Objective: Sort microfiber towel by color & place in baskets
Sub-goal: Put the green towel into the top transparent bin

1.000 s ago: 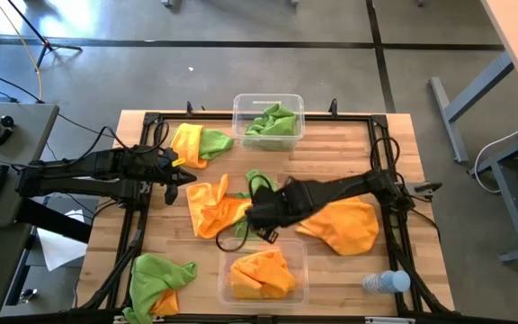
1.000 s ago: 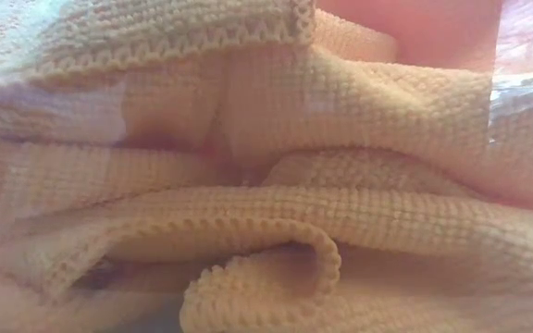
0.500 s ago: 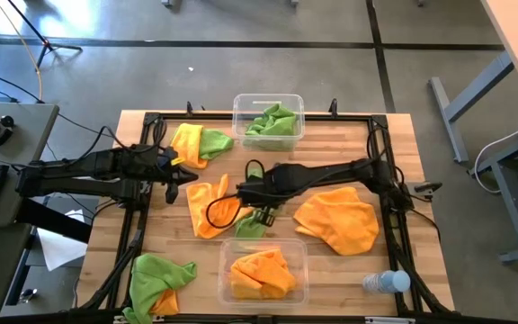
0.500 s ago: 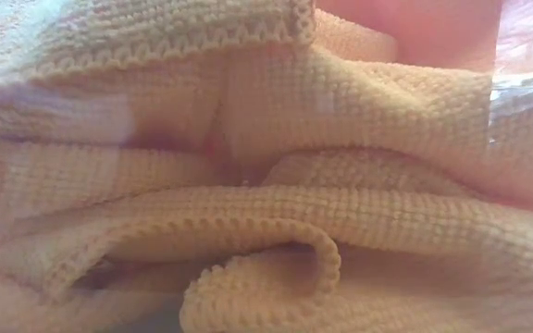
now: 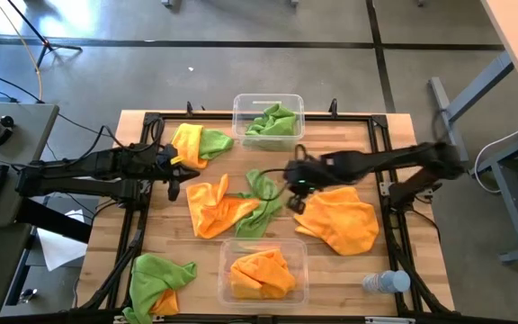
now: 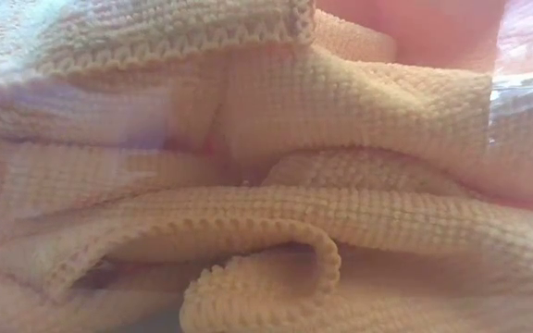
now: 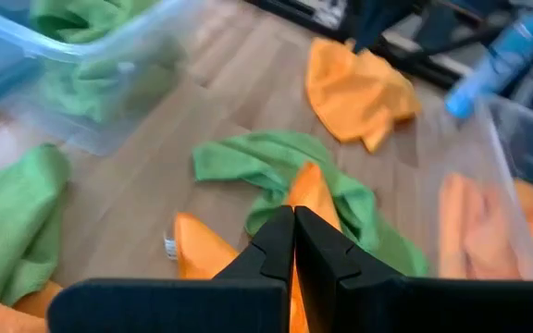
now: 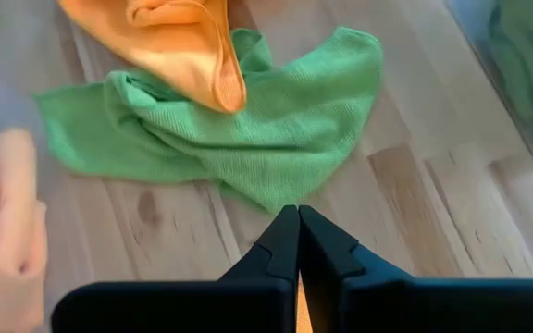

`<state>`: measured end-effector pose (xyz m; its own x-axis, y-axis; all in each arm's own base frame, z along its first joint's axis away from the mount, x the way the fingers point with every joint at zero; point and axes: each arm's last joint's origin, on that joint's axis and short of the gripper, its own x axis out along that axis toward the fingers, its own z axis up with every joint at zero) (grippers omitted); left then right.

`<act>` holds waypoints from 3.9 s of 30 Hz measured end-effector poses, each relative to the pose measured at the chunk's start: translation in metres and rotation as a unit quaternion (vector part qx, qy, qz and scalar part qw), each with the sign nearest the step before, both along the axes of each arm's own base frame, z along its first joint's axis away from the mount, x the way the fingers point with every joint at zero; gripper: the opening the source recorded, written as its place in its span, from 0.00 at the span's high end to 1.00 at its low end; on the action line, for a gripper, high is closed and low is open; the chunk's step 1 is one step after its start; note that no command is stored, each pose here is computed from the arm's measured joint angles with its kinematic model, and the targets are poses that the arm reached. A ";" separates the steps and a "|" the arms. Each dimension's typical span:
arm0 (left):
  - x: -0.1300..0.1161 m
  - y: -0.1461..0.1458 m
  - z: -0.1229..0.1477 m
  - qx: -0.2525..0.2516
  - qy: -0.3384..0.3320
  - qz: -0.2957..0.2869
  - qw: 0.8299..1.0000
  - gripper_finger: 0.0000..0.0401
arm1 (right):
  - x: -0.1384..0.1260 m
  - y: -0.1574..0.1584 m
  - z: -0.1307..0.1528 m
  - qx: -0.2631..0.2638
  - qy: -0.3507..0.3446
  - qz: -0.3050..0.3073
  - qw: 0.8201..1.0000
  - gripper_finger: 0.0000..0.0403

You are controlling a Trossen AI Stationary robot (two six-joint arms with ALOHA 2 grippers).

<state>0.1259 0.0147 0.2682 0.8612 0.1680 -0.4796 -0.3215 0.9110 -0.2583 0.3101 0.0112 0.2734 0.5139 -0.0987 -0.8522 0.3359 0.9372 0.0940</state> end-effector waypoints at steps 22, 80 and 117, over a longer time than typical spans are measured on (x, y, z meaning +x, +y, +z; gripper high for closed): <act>0.069 0.002 0.025 -0.047 0.126 0.050 0.990 1.00 | -0.113 -0.026 -0.040 -0.005 -0.082 -0.068 0.994 1.00; 0.068 -0.223 -0.046 -0.144 0.597 -0.008 0.789 0.73 | -0.116 -0.047 -0.044 -0.047 -0.063 0.018 0.997 1.00; 0.045 -0.213 -0.016 -0.118 0.551 0.006 0.826 0.89 | -0.116 -0.047 -0.044 -0.045 -0.063 0.015 0.997 1.00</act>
